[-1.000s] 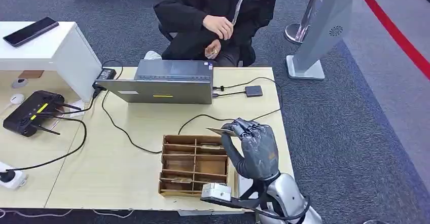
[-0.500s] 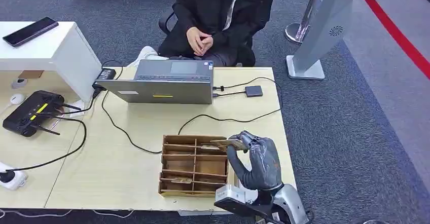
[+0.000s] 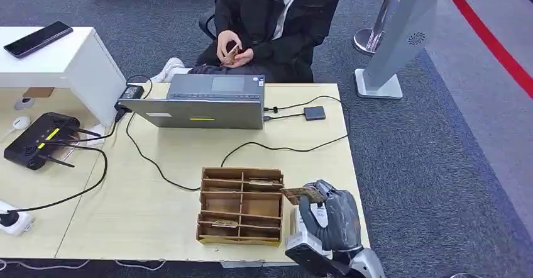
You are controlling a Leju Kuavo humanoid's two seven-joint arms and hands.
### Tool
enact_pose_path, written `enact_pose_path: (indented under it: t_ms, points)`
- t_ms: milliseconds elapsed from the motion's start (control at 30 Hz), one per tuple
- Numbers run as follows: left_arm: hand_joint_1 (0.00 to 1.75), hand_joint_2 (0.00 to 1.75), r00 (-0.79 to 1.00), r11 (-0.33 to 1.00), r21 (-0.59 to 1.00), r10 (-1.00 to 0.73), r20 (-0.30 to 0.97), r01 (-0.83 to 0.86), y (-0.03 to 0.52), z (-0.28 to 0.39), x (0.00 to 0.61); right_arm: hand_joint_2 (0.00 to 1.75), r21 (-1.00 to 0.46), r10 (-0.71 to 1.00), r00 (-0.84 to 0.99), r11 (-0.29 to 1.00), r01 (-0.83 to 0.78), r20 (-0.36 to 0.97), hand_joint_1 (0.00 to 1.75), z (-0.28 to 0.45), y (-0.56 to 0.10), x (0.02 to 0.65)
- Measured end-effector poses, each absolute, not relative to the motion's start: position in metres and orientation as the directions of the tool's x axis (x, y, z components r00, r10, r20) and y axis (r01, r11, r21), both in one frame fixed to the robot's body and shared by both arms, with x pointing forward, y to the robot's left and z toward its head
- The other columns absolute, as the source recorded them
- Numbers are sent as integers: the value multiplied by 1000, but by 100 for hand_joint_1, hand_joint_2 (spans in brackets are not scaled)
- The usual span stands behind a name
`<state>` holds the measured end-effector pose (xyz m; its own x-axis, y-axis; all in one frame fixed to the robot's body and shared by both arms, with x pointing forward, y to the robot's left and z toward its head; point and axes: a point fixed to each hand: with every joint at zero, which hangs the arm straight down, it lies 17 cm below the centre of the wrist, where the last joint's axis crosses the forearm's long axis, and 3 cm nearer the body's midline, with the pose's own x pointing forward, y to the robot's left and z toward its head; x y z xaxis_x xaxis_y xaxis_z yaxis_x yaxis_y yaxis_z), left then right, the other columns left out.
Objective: Pass the card to the sensor for recognition and then transmit it.
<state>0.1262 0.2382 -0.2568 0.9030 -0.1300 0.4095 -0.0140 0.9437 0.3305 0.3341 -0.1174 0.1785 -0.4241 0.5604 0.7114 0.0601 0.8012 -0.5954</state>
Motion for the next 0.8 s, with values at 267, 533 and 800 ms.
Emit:
enact_pose_path:
  t_ms: [267, 533, 800]
  points:
    - [0, 0, 903, 943, 331, -121, 413, -26, 238, -256, 126, 175, -584, 564, -349, 810, 56, 748, 175, 157, -129, 331]
    - [0, 0, 905, 942, 332, -108, 411, -38, 239, -256, 125, 175, -576, 567, -252, 816, 41, 784, 175, 126, -140, 326]
    - [0, 0, 907, 942, 331, -99, 410, -47, 239, -257, 125, 175, -591, 584, -182, 806, 17, 791, 175, 99, -144, 321]
